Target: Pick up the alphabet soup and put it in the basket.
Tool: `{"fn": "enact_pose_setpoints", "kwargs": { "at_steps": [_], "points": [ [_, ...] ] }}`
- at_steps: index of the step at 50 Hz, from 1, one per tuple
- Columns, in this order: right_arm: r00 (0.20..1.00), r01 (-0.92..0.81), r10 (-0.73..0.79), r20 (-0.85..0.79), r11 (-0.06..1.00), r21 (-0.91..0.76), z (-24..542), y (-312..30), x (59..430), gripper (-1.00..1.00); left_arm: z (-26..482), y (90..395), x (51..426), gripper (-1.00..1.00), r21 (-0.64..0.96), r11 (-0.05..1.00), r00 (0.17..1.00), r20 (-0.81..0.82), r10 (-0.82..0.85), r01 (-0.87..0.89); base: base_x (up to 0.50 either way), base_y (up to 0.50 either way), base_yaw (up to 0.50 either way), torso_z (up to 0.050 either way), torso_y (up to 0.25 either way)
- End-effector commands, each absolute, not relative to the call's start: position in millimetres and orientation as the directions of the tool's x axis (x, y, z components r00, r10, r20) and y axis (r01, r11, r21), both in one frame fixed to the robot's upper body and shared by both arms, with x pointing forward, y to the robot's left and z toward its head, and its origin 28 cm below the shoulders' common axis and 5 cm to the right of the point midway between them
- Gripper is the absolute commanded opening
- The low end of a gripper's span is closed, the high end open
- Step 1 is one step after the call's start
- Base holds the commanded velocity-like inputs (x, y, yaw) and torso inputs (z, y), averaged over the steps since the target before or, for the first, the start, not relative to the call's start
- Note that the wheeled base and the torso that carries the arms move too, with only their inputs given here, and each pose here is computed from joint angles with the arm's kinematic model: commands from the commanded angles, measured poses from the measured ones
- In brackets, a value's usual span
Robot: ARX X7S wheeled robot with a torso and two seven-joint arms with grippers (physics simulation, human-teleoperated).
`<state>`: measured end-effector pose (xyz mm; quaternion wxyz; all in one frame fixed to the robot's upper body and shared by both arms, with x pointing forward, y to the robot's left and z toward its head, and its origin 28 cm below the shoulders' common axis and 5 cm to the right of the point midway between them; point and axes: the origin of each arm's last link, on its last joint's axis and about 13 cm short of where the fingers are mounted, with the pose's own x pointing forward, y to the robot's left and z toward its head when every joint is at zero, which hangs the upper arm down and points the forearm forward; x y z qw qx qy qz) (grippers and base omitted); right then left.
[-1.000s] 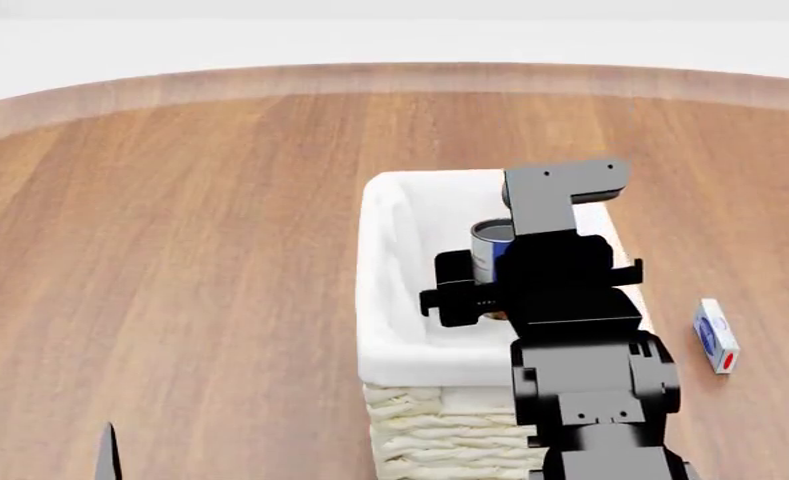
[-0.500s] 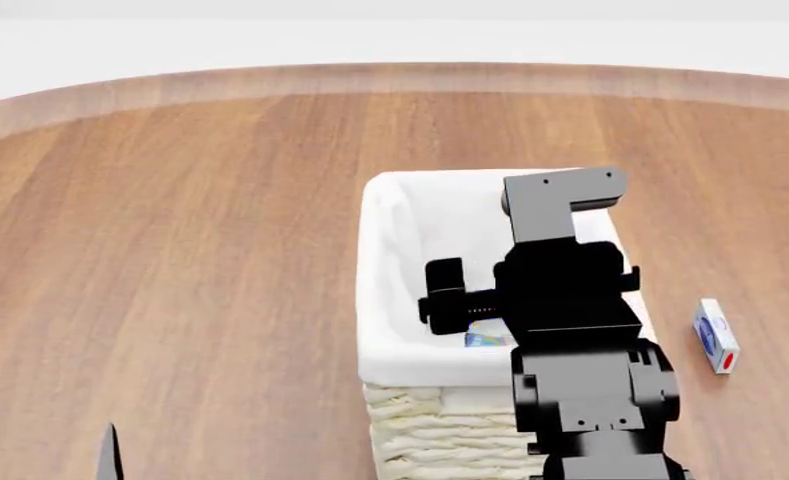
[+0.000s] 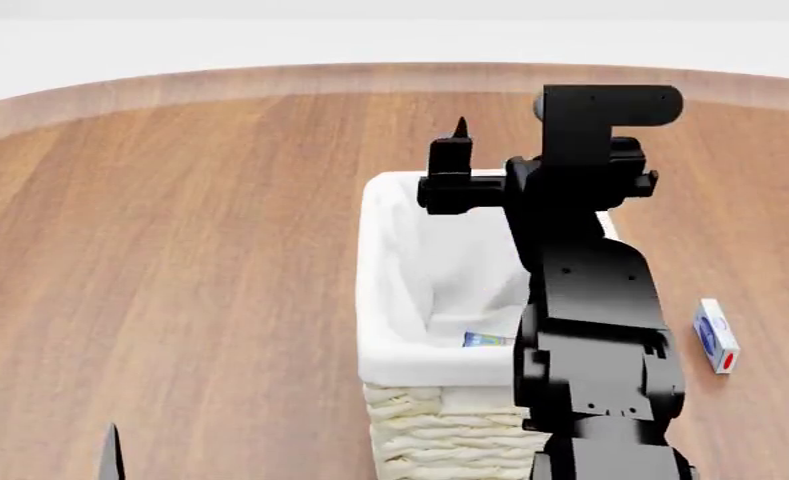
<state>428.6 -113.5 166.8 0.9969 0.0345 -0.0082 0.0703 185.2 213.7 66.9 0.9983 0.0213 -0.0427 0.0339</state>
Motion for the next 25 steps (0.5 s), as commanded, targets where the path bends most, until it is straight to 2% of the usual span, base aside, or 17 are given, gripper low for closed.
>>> {"fn": "enact_pose_setpoints", "kwargs": {
  "at_steps": [1, 11, 19, 21, 25],
  "points": [
    [0.983, -0.147, 0.135, 0.126, 0.985, 0.087, 176.9, -112.4, 431.3, 1.0, 66.8, 213.7, 185.0, 1.0, 0.04, 0.997, 0.994, 0.086, 0.066, -0.069, 0.0, 0.0, 0.0, 0.0, 0.0],
    [0.972, -0.151, 0.123, 0.199, 0.98, 0.128, 187.1, -117.3, 433.2, 1.0, 66.6, 213.4, 185.3, 1.0, 0.04, 0.997, 0.994, 0.086, 0.063, -0.067, 0.0, 0.0, 0.0, 0.0, 0.0],
    [0.944, -0.122, 0.093, 0.316, 0.99, 0.074, 206.9, -125.1, 435.6, 1.0, 67.1, 212.9, 185.4, 1.0, 0.043, 0.997, 0.994, 0.087, 0.061, -0.065, 0.0, 0.0, 0.0, 0.0, 0.0],
    [0.947, -0.116, 0.092, 0.308, 0.991, 0.06, 201.1, -125.3, 427.6, 1.0, 67.5, 213.1, 185.2, 1.0, 0.042, 0.997, 0.994, 0.088, 0.062, -0.066, 0.0, 0.0, 0.0, 0.0, 0.0],
    [0.907, -0.096, 0.078, 0.413, 0.995, 0.023, 219.5, -127.3, 402.4, 1.0, 67.5, 212.7, 185.1, 1.0, 0.044, 0.997, 0.994, 0.088, 0.06, -0.064, 0.0, 0.0, 0.0, 0.0, 0.0]
  ]
}}
